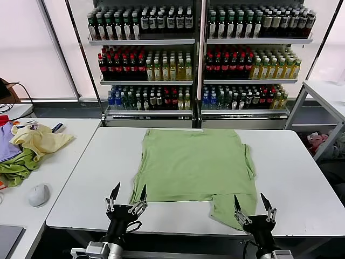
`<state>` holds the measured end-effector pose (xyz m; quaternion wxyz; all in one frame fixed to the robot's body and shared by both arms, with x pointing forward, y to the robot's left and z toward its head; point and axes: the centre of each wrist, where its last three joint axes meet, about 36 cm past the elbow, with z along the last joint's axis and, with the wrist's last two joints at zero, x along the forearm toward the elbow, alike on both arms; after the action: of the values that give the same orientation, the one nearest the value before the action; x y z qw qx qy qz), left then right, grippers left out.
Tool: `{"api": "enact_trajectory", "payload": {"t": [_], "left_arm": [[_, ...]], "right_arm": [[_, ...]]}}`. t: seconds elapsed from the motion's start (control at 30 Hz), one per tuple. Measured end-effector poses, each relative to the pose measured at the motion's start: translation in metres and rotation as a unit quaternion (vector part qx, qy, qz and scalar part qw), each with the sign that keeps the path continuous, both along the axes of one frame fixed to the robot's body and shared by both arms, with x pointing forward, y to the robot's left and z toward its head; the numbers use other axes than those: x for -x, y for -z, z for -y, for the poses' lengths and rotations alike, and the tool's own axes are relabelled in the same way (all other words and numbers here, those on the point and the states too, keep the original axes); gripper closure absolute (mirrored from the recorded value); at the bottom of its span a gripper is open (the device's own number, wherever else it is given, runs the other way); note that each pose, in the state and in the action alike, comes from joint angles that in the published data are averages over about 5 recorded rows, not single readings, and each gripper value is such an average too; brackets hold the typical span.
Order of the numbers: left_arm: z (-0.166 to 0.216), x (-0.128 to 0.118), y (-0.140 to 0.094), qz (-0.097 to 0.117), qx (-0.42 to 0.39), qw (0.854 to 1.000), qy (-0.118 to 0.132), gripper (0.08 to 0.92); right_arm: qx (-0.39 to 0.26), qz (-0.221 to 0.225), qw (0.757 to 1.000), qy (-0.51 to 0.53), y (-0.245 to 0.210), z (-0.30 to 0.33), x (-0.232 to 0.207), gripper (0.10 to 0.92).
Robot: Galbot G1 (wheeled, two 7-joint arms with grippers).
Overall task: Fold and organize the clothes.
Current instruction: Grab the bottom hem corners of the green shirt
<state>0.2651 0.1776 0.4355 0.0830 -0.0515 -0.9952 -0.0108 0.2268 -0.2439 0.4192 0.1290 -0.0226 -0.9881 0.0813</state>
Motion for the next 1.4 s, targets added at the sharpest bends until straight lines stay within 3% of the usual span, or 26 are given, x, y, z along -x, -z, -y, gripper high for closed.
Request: {"api": "enact_trajectory", "payload": {"t": [0.37, 0.6, 0.8, 1.07, 1.4], "left_arm": [[0.003, -0.034, 0.027, -0.089, -0.041, 0.995, -0.009, 0.177], [0.008, -0.061, 0.04, -0.128, -0.068, 0.989, -0.027, 0.186], [0.01, -0.073, 0.047, -0.147, -0.081, 0.985, -0.035, 0.328], [0.008, -0.082, 0.05, -0.167, -0.075, 0.982, -0.04, 0.562], [0.008, -0.078, 0.048, -0.19, -0.039, 0.981, -0.025, 0.846]], "right_arm": [[-0.008, -0.045, 0.999, 0.004, 0.016, -0.006, 0.001, 0.2], [-0.016, -0.07, 0.997, 0.01, 0.029, -0.011, -0.001, 0.2], [-0.025, -0.084, 0.996, 0.023, 0.037, -0.012, -0.003, 0.215], [-0.039, -0.091, 0.995, 0.028, 0.044, -0.011, -0.005, 0.426], [-0.055, -0.089, 0.994, 0.025, 0.047, -0.004, -0.009, 0.712]]}}
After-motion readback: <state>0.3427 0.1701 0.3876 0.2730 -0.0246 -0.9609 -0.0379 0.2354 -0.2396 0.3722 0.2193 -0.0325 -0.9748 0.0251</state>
